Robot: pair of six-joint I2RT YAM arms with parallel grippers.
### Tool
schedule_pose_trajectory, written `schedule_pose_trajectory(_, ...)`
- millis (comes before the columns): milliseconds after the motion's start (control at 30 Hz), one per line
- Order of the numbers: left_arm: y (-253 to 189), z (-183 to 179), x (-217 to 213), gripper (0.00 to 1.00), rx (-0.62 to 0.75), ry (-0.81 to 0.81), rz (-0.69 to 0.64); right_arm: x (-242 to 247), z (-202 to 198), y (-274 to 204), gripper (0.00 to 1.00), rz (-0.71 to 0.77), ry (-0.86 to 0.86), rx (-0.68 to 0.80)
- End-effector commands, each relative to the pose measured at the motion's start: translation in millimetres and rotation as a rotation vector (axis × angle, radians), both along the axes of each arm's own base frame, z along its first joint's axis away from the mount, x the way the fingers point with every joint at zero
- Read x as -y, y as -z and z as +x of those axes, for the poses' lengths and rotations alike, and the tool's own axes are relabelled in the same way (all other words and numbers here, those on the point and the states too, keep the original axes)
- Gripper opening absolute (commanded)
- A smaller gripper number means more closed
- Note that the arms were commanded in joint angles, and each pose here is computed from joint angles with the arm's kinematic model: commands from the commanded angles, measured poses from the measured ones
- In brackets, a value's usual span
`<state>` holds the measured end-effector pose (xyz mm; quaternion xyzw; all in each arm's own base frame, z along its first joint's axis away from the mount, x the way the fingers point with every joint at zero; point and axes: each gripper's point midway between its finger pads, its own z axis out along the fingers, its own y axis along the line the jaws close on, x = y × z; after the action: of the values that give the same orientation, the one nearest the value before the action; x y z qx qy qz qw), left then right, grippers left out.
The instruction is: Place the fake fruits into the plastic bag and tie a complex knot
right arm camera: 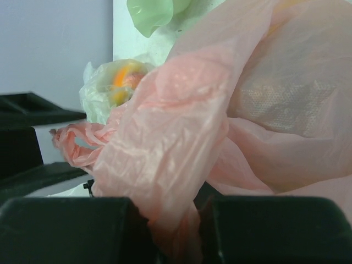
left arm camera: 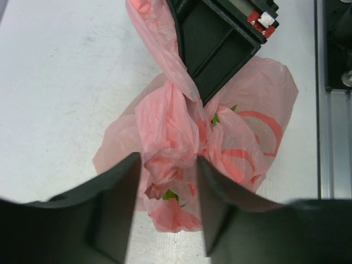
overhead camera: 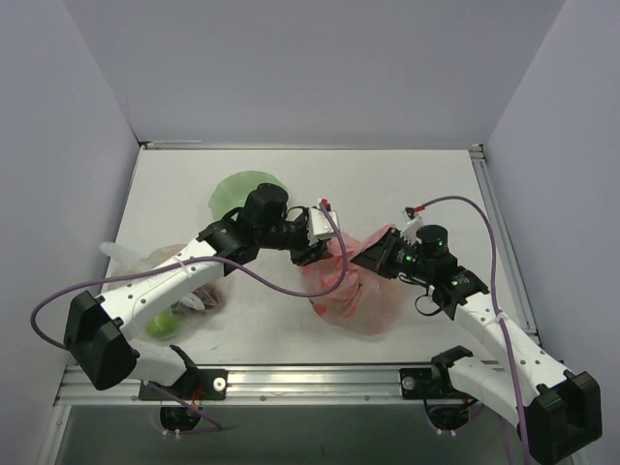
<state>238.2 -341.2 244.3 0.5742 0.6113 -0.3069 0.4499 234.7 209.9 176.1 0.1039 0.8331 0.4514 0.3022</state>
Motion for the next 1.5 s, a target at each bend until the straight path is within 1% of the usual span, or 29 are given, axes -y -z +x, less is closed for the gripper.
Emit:
schedule_pose_trajectory(0,-27.8,-4.9,10.5,0.47,0.072,0.102,-0.056,-6.5,1.8,-16.9,0.0,0.015,-0.042,0.068)
schedule_pose_trajectory(67,-27.8,-8.2,11.6,0.28,0.064,0.125,-0.048,-6.2,3.2,-16.8,0.0,0.015,-0.035,0.067)
schedule_pose_trajectory(100,-27.2,-11.9,9.8,0.05,0.047,0.134,-0.037,-6.4,4.1,-18.0,0.0,0.016,-0.033,0.069)
schedule_pose_trajectory(133,-32.9,-16.5,9.0,0.0,0.043,0.154,-0.049,-5.8,4.9,-18.4,0.0,0.017,-0.028,0.067)
schedule_pose_trajectory(200,-46.7,-24.4,7.9,0.0,0.032,0.173,-0.084,-3.3,7.0,-15.5,0.0,0.007,-0.005,0.047)
schedule_pose_trajectory(233,-57.6,-34.3,6.1,0.0,0.027,0.191,-0.113,-3.3,7.9,-14.5,0.0,0.006,0.001,0.039)
schedule_pose_trajectory(267,-57.9,-38.0,5.6,0.0,0.017,0.191,-0.117,-3.0,8.5,-14.2,0.0,0.008,0.009,0.032)
schedule_pose_trajectory(333,-44.0,-51.0,7.7,0.0,-0.021,0.189,-0.088,-3.6,11.2,-13.8,0.0,0.026,0.031,0.01)
schedule_pose_trajectory(367,-26.5,-56.6,7.9,0.0,-0.039,0.179,-0.05,-3.6,12.2,-14.7,0.0,0.041,0.045,-0.004)
schedule_pose_trajectory(400,-24.5,-56.3,9.0,0.0,-0.037,0.171,-0.042,-3.6,13.0,-14.7,0.0,0.045,0.051,-0.007)
schedule_pose_trajectory(433,0.5,-58.8,7.4,0.0,-0.071,0.165,0.001,-3.9,13.3,-16.0,0.0,0.054,0.053,-0.01)
schedule_pose_trajectory(533,39.7,-57.9,9.0,0.0,-0.137,0.134,0.071,-3.2,14.2,-18.9,0.0,0.074,0.062,-0.019)
schedule_pose_trajectory(633,65.1,-57.3,14.7,0.0,-0.199,0.131,0.102,-4.6,14.3,-19.0,0.0,0.093,0.056,-0.018)
schedule_pose_trajectory(667,69.3,-55.0,16.6,0.0,-0.204,0.121,0.104,-6.6,12.8,-19.9,0.0,0.104,0.039,-0.015)
schedule_pose_trajectory(767,79.4,-31.7,24.1,0.0,-0.204,0.001,0.103,-12.0,8.1,-20.9,0.0,0.122,-0.006,-0.009)
schedule_pose_trajectory(833,74.8,-14.2,28.0,0.0,-0.206,-0.068,0.06,-12.1,5.5,-23.0,0.0,0.109,-0.029,0.006)
schedule_pose_trajectory(867,69.7,-5.7,28.7,0.0,-0.2,-0.095,0.039,-12.2,1.5,-20.2,0.03,0.094,-0.051,0.004)
schedule_pose_trajectory(900,65.3,-2.1,31.1,0.0,-0.2,-0.108,0.023,-12.8,-0.9,-19.5,0.1,0.086,-0.07,0.006)
schedule_pose_trajectory(933,65.0,-0.5,32.2,0.0,-0.204,-0.111,0.023,-15.2,-3.2,-20.1,0.19,0.078,-0.102,0.007)
schedule_pose_trajectory(967,63.5,0.4,33.5,0.0,-0.206,-0.109,0.019,-15.6,-5.8,-19.2,0.24,0.053,-0.142,0.032)
schedule_pose_trajectory(1000,61.4,0.4,34.8,0.0,-0.207,-0.106,0.014,-15.8,-13.6,-15.8,0.29,0.046,-0.187,0.005)
schedule_pose_trajectory(1033,61.5,-0.7,35.0,0.0,-0.218,-0.102,0.013,-15.1,-15.3,-11.6,0.35,0.031,-0.211,-0.012)
schedule_pose_trajectory(1067,60.1,-1.0,34.6,0.0,-0.22,-0.102,0.011,-14.7,-14.7,-17.0,0.38,0.02,-0.235,0.005)
schedule_pose_trajectory(1133,61.6,-2.3,31.8,0.0,-0.234,-0.107,0.011,-3.7,-20.6,-5.1,0.42,-0.048,-0.273,-0.016)
schedule_pose_trajectory(1300,58.8,-4.8,30.1,0.0,-0.285,-0.12,-0.01,13.2,-28.1,9.9,0.47,-0.177,-0.345,0.028)
schedule_pose_trajectory(1333,57.1,-5.0,29.9,0.0,-0.295,-0.119,-0.017,14.0,-29.0,12.0,0.54,-0.205,-0.374,0.068)
schedule_pose_trajectory(1367,55.0,-6.6,31.3,0.0,-0.303,-0.11,-0.025,14.4,-28.9,12.6,0.55,-0.222,-0.391,0.094)
schedule_pose_trajectory(1400,53.0,-12.3,33.6,0.0,-0.317,-0.077,-0.035,14.6,-28.8,13.5,0.55,-0.236,-0.406,0.115)
schedule_pose_trajectory(1467,51.9,-16.3,34.4,0.0,-0.32,-0.046,-0.032,15.0,-23.2,14.6,0.44,-0.264,-0.416,0.178)
